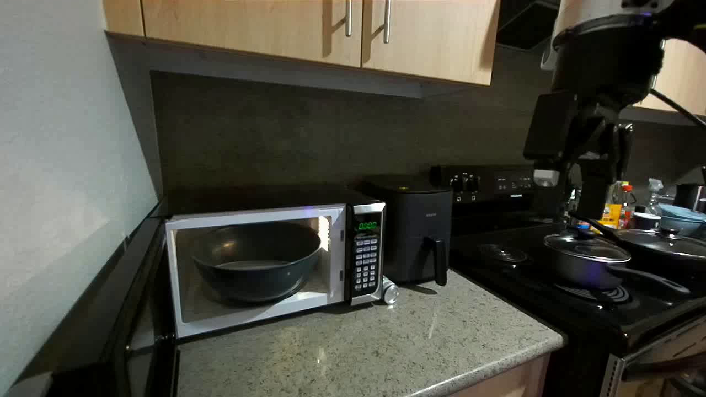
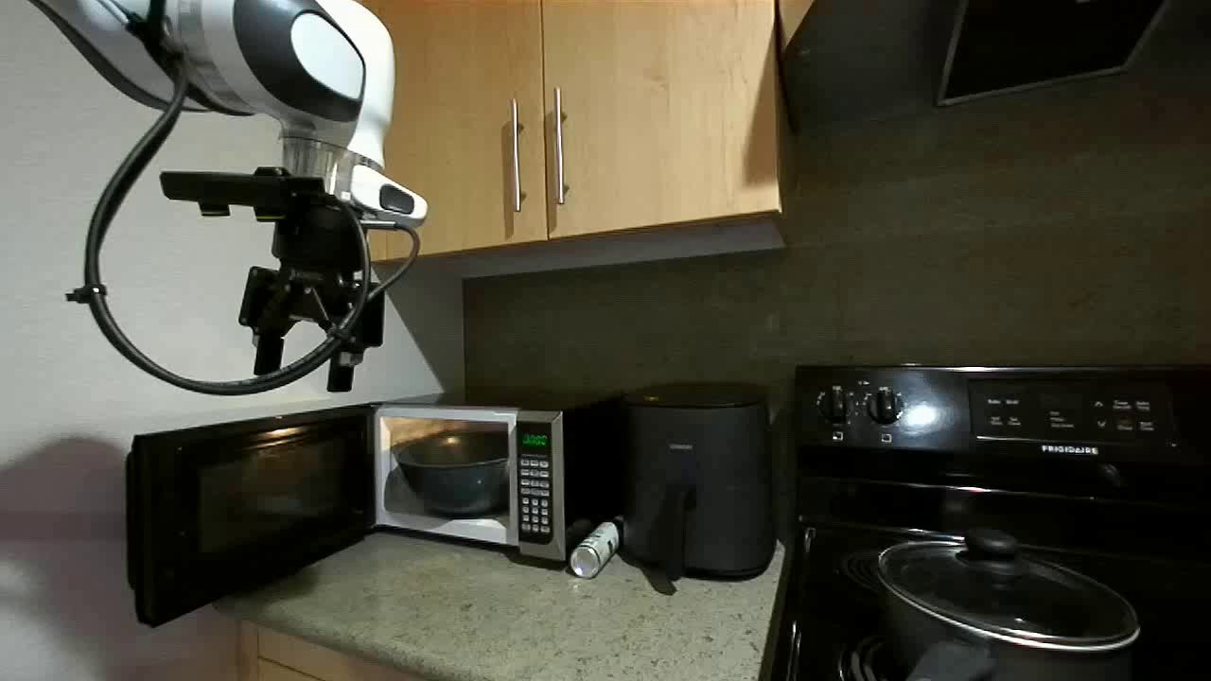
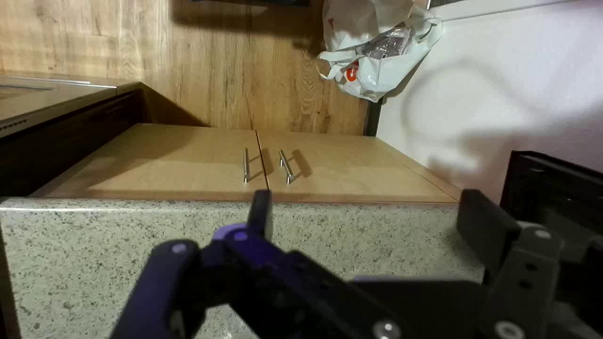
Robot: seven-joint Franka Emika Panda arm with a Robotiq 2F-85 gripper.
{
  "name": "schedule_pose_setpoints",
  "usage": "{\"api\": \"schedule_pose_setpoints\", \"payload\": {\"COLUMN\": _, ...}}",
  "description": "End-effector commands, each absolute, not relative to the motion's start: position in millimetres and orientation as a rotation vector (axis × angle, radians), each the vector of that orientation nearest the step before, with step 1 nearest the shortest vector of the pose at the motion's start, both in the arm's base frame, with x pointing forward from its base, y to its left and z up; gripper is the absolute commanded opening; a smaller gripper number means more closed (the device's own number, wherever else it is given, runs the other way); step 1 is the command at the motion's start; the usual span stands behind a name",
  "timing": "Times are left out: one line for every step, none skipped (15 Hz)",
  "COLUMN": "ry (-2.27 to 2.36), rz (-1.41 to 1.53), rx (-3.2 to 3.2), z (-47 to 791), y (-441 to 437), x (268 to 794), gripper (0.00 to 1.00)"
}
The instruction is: Remove the bowl from the microwave.
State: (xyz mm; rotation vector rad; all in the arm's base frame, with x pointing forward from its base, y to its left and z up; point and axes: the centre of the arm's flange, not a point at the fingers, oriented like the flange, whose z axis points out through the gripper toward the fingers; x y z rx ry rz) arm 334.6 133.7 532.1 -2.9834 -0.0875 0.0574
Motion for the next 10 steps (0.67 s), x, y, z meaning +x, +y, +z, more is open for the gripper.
{"api": "schedule_pose_setpoints", "payload": {"ry": -0.088, "rz": 0.057, "rx": -2.983, "z": 532, "y": 134, "x": 335, "gripper": 1.00}}
{"api": "schedule_pose_setpoints", "payload": {"ry": -0.088, "rz": 0.057, "rx": -2.983, "z": 532, "y": 134, "x": 335, "gripper": 1.00}}
{"api": "schedule_pose_setpoints", "payload": {"ry": -0.087, "rz": 0.057, "rx": -2.983, "z": 532, "y": 134, "x": 335, "gripper": 1.00}}
{"api": "schedule_pose_setpoints", "payload": {"ry": -0.088, "rz": 0.057, "rx": -2.983, "z": 532, "y": 134, "x": 335, "gripper": 1.00}}
{"api": "schedule_pose_setpoints", "payload": {"ry": -0.088, "rz": 0.057, "rx": -2.983, "z": 532, "y": 134, "x": 335, "gripper": 1.00}}
{"api": "schedule_pose_setpoints", "payload": {"ry": -0.088, "rz": 0.057, "rx": -2.983, "z": 532, "y": 134, "x": 335, "gripper": 1.00}}
{"api": "schedule_pose_setpoints", "payload": {"ry": -0.103, "rz": 0.079, "rx": -2.984, "z": 528, "y": 136, "x": 339, "gripper": 1.00}}
{"api": "schedule_pose_setpoints", "payload": {"ry": -0.130, "rz": 0.097, "rx": -2.982, "z": 522, "y": 140, "x": 346, "gripper": 1.00}}
{"api": "schedule_pose_setpoints", "payload": {"ry": -0.143, "rz": 0.104, "rx": -2.986, "z": 518, "y": 143, "x": 350, "gripper": 1.00}}
{"api": "schedule_pose_setpoints", "payload": {"ry": -0.193, "rz": 0.106, "rx": -2.981, "z": 509, "y": 149, "x": 357, "gripper": 1.00}}
